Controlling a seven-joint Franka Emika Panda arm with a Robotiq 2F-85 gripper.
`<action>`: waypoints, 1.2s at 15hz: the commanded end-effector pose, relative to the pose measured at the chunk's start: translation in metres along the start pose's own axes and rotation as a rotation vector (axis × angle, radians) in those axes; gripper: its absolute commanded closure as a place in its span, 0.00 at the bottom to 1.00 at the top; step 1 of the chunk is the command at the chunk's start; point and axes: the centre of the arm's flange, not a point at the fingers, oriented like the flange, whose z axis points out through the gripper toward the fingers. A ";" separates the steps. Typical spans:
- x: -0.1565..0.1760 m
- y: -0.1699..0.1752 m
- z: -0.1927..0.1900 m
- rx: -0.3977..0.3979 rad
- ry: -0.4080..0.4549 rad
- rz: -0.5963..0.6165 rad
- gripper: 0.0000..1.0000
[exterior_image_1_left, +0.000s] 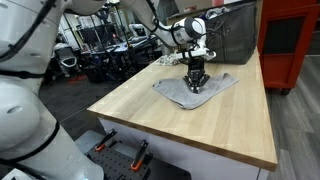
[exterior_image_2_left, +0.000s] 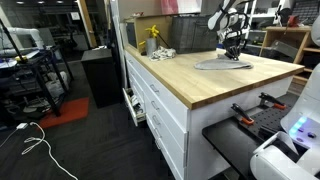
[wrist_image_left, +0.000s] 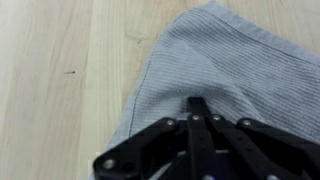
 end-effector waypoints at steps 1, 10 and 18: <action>0.006 0.016 0.075 0.031 -0.006 0.028 1.00; -0.077 0.059 0.061 0.266 0.259 0.179 1.00; -0.122 0.077 0.029 0.264 0.465 0.220 1.00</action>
